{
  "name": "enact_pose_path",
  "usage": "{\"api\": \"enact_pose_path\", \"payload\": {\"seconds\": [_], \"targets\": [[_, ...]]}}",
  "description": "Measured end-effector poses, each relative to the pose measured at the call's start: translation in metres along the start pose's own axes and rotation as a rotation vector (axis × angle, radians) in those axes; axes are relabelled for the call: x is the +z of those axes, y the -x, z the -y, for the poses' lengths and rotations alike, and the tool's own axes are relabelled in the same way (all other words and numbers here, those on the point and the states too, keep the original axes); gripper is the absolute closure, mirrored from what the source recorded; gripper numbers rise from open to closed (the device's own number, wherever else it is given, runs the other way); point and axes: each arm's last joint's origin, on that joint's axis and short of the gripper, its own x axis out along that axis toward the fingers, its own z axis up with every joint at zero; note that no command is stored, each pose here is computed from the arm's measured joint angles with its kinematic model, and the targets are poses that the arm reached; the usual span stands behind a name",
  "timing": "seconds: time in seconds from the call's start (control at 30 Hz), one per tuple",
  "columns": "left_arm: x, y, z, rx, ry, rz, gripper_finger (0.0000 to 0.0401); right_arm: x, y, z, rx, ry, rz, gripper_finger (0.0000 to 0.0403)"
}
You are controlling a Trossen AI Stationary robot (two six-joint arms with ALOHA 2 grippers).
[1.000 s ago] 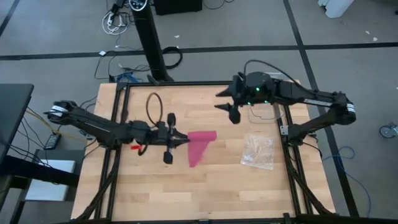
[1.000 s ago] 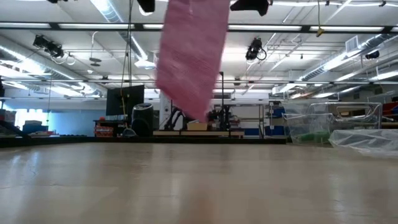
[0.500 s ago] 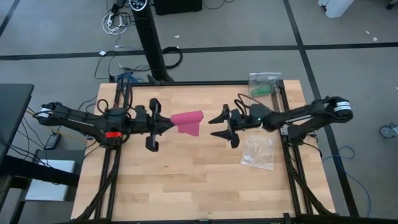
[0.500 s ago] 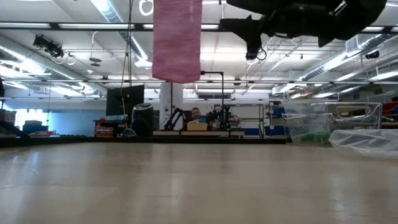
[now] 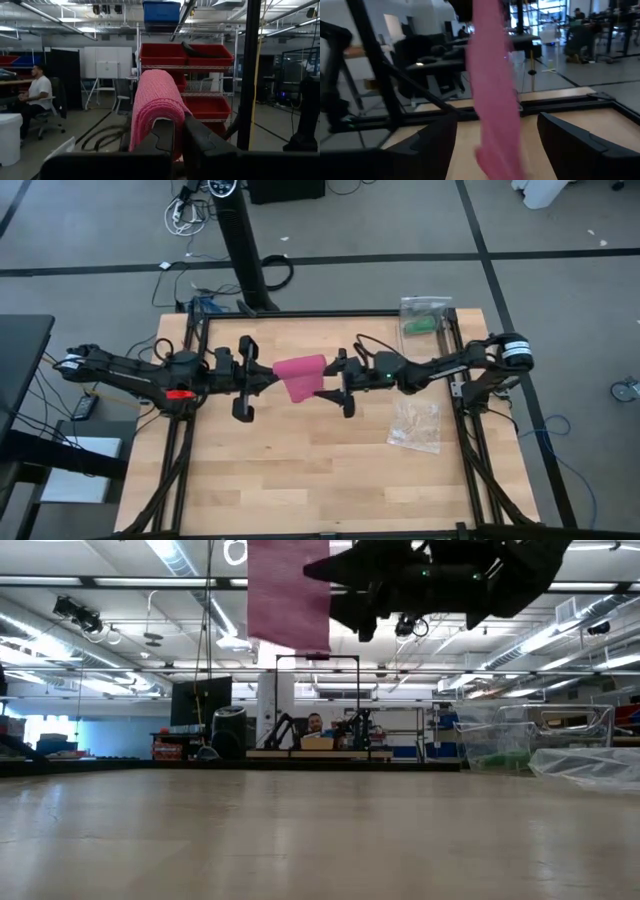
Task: Roll bandage
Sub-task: Roll the pink bandage
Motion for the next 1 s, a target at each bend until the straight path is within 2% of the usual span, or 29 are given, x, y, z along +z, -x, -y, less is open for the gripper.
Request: {"api": "enact_pose_path", "payload": {"seconds": [0.13,0.23,0.33,0.47,0.5,0.8,1.0], "targets": [[0.006,-0.001,0.000,-0.009,-0.026,0.007,0.0382,-0.007,-0.008,0.001,-0.004,0.001,-0.020,0.0148],[0.012,-0.001,0.000,-0.008,-0.050,0.021,0.0382,-0.016,-0.012,-0.002,0.007,-0.006,-0.047,0.0192],[0.016,-0.001,-0.001,0.016,-0.075,0.035,0.0382,-0.020,-0.014,-0.008,0.023,-0.006,-0.048,0.0259],[0.017,0.004,-0.003,0.080,-0.122,0.007,0.0382,-0.020,-0.014,-0.022,0.044,0.016,-0.035,0.0371],[0.018,0.005,-0.004,0.100,-0.130,0.005,0.0382,-0.020,-0.014,-0.025,0.051,0.026,-0.033,0.0386],[0.025,0.021,-0.014,0.279,-0.235,-0.053,0.0382,-0.024,-0.012,-0.058,0.160,0.015,-0.046,0.0398],[0.012,0.036,-0.025,0.372,-0.257,-0.087,0.0382,-0.027,-0.009,-0.083,0.250,-0.026,-0.065,0.0400]]}}
